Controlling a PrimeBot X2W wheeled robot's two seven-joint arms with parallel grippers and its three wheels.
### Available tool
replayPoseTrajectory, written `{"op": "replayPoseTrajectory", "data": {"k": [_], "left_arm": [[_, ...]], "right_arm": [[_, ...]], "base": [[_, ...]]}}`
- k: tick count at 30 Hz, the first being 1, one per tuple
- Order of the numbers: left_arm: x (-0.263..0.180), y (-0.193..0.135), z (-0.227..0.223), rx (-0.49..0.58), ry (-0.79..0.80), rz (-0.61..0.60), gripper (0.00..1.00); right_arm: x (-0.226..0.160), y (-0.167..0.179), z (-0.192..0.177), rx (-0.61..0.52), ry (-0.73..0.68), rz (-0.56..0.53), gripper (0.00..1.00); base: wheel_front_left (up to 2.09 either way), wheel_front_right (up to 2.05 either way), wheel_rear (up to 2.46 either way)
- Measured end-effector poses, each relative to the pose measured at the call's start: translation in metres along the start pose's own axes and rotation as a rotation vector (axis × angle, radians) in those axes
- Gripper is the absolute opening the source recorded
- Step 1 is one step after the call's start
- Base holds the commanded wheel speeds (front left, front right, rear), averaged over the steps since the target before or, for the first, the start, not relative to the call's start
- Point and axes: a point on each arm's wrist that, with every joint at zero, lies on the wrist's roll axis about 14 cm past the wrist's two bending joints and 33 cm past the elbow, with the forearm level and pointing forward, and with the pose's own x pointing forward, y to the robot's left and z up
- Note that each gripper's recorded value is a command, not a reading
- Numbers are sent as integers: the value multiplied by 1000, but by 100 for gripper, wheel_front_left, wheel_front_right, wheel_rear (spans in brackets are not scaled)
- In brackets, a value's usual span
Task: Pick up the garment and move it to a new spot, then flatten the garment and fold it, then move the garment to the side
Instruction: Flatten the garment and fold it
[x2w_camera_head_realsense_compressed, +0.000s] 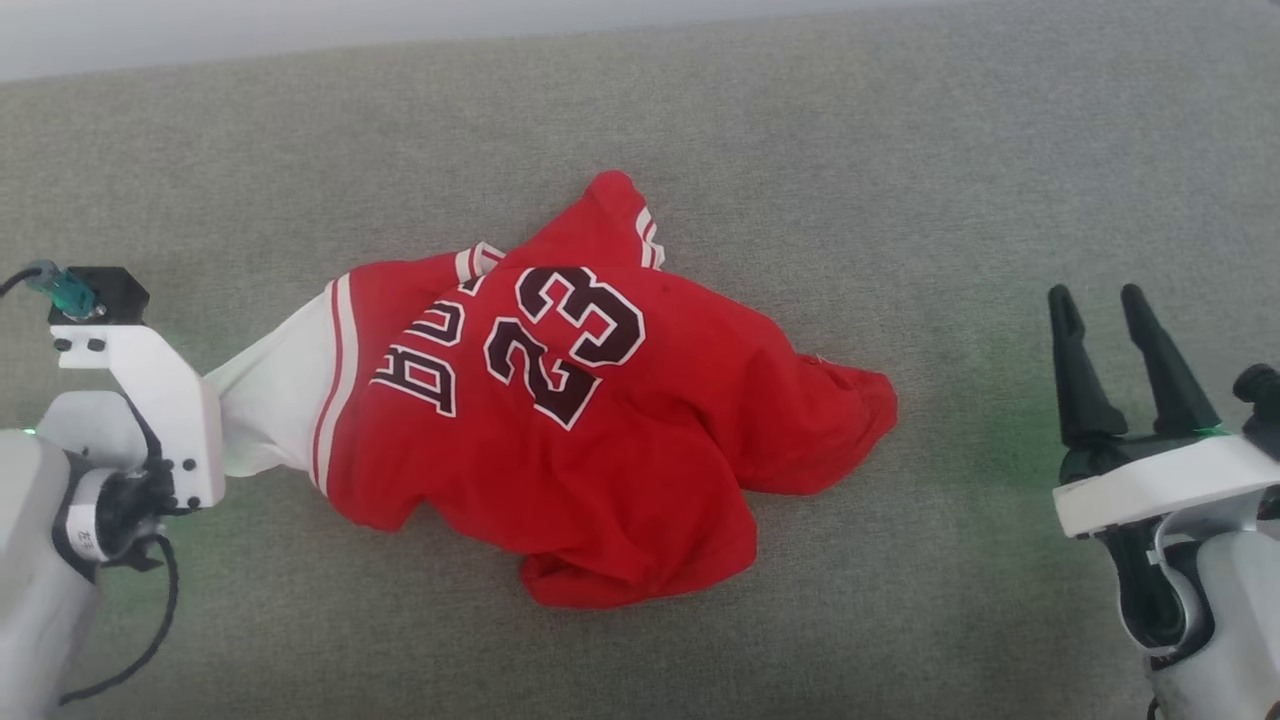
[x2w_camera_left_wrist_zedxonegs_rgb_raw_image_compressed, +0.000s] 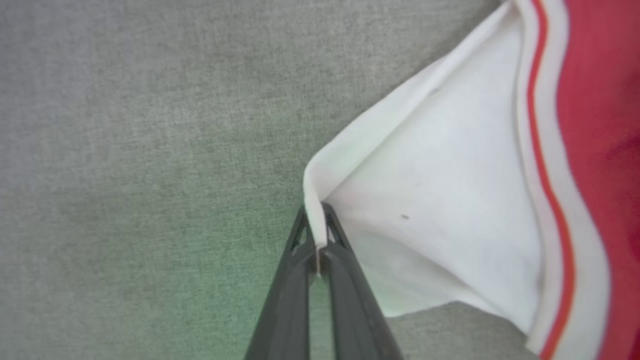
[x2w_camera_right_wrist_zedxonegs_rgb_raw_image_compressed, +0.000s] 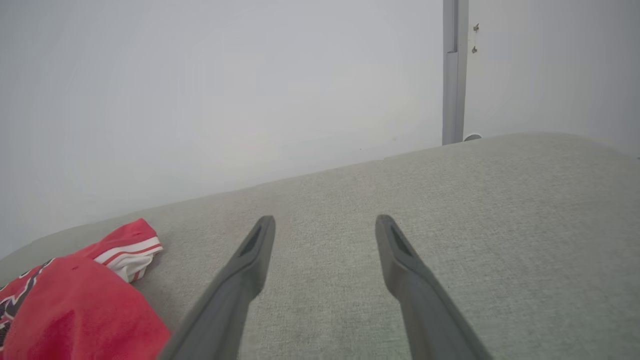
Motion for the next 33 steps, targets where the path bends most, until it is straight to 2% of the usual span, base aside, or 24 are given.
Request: {"op": "replayPoseTrajectory", "data": {"k": [1, 2, 3, 9, 15, 20, 27, 33], "left_arm": [[0, -1, -1, -5, -5, -4, 64], [0, -3, -2, -13, -15, -11, 97], [-1, -4, 0, -23, -40, -17, 100], [-19, -10, 17, -36, -190, -34, 100], [-54, -3, 44, -26, -456, -10, 100], [-86, -2, 49, 1, -676, 13, 100], [-121, 12, 27, -69, -895, 87, 100], [-141, 25, 0, -155, -993, 166, 100]], "right_arm": [[0, 2, -2, 1, 7, 8, 100], [1, 4, -4, 5, 18, 17, 100], [2, 10, -7, 8, 36, 39, 100], [1, 35, -15, 12, 106, 128, 100], [-1, 67, -25, 3, 202, 241, 100], [-2, 96, -35, -23, 300, 348, 100], [-5, 132, -51, -84, 443, 487, 100], [-3, 141, -75, -178, 581, 536, 100]], "base": [[0, 0, 0], [0, 0, 0], [0, 0, 0], [0, 0, 0], [0, 0, 0], [0, 0, 0], [0, 0, 0], [0, 0, 0]]}}
